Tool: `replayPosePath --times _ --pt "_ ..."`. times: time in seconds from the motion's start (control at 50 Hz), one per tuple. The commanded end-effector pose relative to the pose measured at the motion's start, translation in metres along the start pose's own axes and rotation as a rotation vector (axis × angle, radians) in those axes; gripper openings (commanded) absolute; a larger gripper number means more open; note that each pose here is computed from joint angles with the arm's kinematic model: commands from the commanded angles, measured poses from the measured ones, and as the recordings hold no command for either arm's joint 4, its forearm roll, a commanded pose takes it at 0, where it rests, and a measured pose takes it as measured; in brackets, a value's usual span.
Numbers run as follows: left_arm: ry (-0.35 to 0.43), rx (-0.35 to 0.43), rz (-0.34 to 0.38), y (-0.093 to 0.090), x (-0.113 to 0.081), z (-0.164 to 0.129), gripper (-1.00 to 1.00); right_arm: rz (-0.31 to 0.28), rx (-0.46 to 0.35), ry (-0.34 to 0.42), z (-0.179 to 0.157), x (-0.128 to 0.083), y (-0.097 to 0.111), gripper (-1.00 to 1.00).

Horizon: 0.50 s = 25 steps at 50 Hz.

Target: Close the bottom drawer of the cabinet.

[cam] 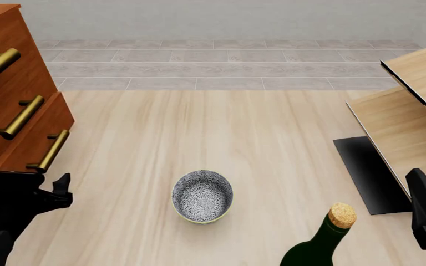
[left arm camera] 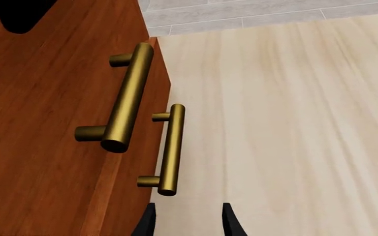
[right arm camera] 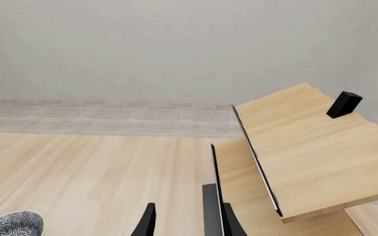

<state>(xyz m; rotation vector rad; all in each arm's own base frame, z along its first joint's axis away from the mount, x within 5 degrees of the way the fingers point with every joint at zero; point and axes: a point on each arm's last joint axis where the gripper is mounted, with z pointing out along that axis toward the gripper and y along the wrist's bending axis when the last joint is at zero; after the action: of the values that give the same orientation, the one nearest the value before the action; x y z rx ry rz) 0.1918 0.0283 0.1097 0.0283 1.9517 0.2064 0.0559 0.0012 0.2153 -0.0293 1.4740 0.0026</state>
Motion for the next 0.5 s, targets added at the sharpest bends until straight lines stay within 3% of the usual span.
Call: replayPosePath --times 0.02,0.5 --pt "0.007 -0.05 0.005 0.0093 0.002 -0.0015 1.0 -0.001 -0.001 0.0 0.0001 0.0004 0.0001 1.0" --pt "-0.008 -0.094 0.031 0.0181 -0.0001 -0.0012 1.0 0.004 -0.003 0.001 0.0001 0.0005 0.0002 1.0"
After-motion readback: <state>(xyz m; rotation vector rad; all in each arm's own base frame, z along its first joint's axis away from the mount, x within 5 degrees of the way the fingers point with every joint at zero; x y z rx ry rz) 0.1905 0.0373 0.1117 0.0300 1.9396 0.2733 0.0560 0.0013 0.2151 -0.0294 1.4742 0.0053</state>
